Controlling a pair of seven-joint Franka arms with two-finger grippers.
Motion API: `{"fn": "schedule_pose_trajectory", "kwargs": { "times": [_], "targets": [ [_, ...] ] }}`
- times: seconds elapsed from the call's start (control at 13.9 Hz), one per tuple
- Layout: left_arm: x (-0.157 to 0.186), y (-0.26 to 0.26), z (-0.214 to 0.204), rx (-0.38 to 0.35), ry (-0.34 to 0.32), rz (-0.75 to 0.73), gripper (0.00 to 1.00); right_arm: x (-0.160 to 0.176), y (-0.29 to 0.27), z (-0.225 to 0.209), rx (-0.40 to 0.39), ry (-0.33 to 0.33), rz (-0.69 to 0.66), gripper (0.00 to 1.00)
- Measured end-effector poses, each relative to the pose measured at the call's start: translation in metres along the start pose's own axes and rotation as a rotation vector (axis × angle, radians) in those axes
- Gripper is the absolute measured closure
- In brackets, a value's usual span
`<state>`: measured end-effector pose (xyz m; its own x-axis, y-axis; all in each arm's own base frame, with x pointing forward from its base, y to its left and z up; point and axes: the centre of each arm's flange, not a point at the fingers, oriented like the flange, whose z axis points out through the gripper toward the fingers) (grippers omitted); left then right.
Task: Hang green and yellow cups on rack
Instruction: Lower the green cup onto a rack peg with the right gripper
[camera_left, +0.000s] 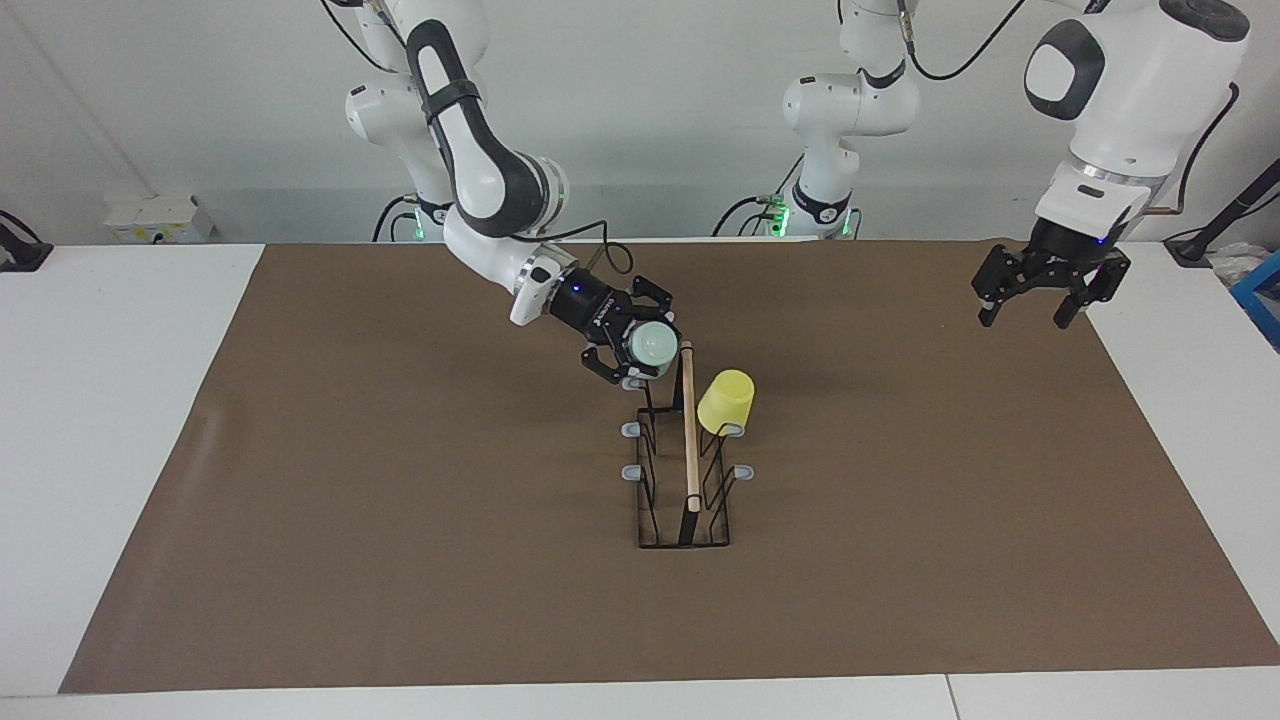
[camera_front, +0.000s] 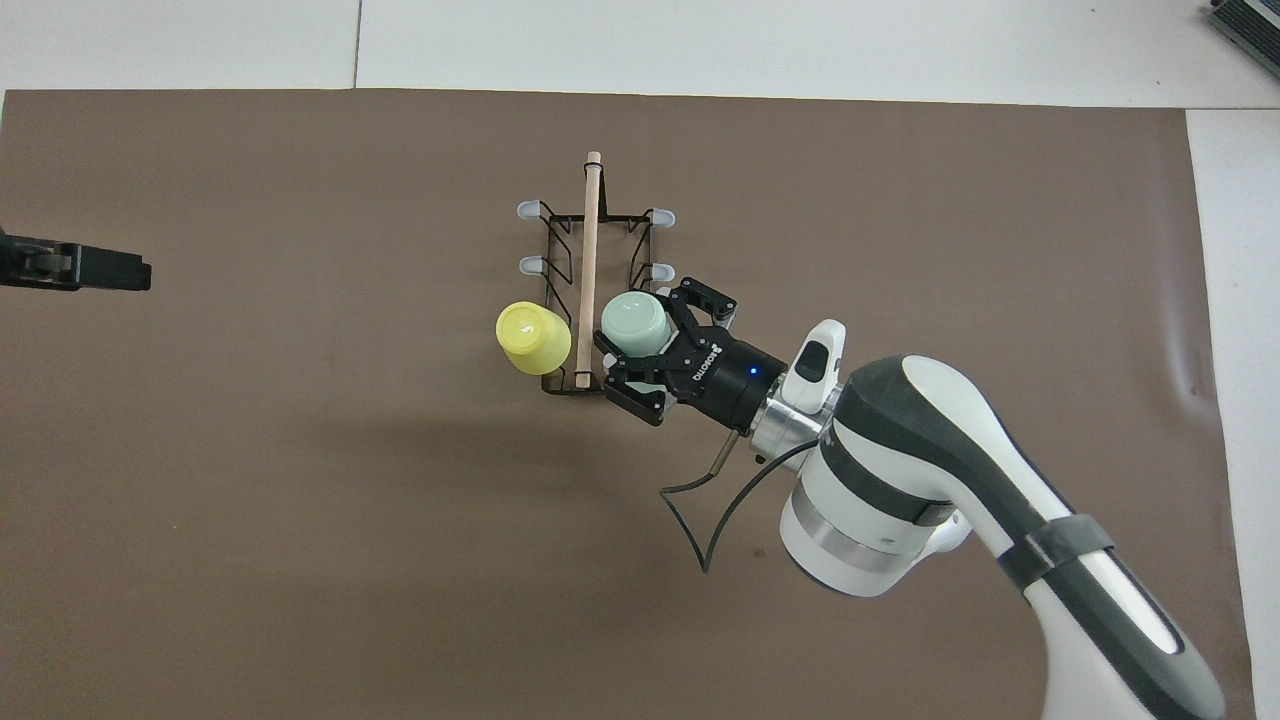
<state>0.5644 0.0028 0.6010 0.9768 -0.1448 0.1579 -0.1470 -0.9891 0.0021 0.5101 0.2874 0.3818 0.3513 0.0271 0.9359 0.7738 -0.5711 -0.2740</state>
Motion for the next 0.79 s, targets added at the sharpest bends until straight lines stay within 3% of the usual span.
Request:
{"fn": "schedule_pose_trajectory", "kwargs": {
  "times": [0.36,0.79],
  "targets": [
    [-0.012,0.005,-0.005,-0.017,-0.089,0.027,0.0,0.012,0.021,-0.006,-0.011,-0.031,-0.085,0.38],
    [-0.01,0.007,-0.027,-0.022,-0.137,0.031,0.0,-0.008,0.023,0.002,-0.017,-0.075,-0.074,0.38]
  ]
}}
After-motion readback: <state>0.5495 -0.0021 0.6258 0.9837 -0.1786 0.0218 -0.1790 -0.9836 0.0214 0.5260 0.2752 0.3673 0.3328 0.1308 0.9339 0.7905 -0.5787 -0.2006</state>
